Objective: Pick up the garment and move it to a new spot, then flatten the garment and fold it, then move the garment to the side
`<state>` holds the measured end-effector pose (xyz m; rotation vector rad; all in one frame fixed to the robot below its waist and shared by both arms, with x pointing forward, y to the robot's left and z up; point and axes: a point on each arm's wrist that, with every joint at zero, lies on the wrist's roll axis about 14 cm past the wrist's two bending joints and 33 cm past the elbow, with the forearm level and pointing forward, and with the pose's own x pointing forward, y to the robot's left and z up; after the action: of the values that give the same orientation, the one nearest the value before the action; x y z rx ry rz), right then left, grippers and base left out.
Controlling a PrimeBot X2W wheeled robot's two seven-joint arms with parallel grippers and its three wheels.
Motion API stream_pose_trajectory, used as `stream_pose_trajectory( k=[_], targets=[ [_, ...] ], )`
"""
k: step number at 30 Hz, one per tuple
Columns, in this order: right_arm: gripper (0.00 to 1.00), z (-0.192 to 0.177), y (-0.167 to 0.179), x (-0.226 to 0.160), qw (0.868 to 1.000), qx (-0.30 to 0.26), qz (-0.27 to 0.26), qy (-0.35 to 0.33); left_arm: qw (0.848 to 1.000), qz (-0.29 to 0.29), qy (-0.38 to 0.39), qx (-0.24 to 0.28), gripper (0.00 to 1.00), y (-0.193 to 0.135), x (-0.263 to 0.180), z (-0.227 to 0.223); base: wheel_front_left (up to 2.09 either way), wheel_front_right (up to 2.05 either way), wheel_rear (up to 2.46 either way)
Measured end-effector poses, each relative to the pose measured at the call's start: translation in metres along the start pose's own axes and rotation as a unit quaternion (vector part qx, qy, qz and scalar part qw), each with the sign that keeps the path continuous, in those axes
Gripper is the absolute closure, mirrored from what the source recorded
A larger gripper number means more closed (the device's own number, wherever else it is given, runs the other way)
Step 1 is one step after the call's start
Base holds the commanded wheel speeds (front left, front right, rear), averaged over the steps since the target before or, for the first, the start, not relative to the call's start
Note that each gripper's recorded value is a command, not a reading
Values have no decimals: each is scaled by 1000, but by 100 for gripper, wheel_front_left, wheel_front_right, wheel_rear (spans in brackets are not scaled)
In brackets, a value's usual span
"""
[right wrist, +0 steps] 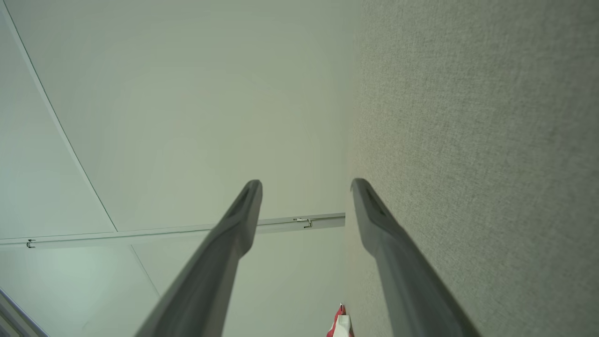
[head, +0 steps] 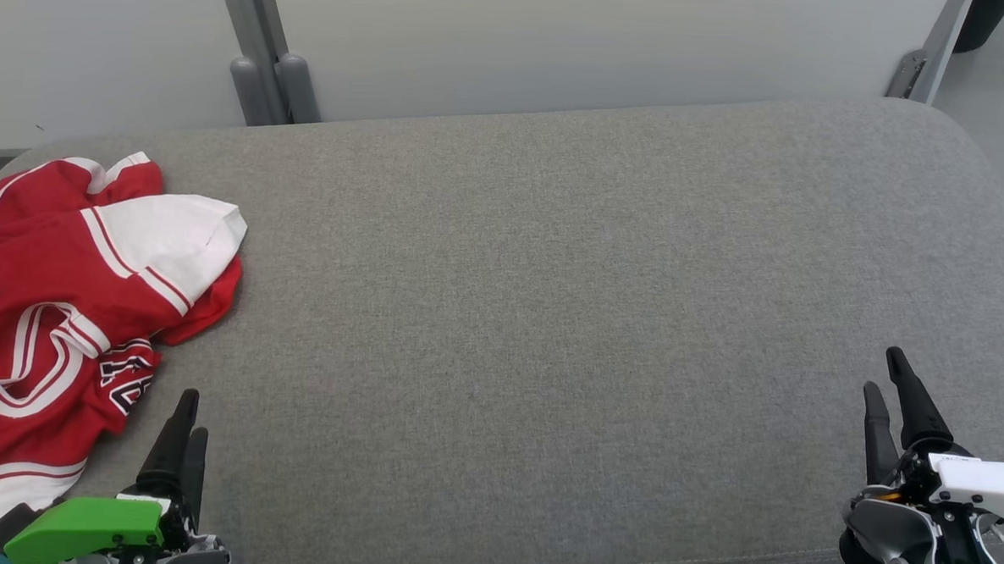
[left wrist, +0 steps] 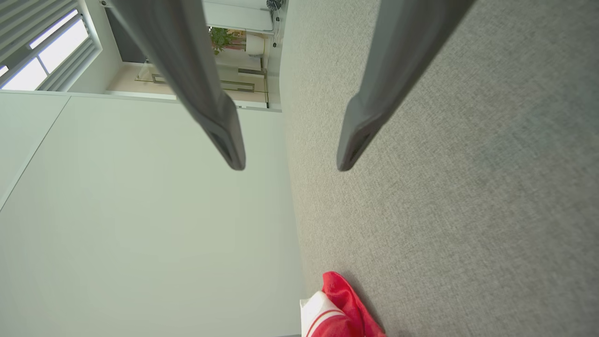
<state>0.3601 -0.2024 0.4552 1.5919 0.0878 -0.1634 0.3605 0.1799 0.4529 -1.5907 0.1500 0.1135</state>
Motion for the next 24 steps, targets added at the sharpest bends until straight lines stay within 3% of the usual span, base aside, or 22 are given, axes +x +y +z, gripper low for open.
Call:
stream_pose_trajectory(
  k=[5,13,24],
  targets=[
    [0,0,3,1,1000,-25,3,-2,1000,-3,1,12,0,-2,0,-3,0,0,0],
    [0,4,5,1,994,-114,4,1,998,-5,5,59,0,-4,0,-8,0,0,0],
    [0,3,13,3,968,-250,7,7,987,-6,15,160,0,-3,0,-11,0,0,0]
  ],
)
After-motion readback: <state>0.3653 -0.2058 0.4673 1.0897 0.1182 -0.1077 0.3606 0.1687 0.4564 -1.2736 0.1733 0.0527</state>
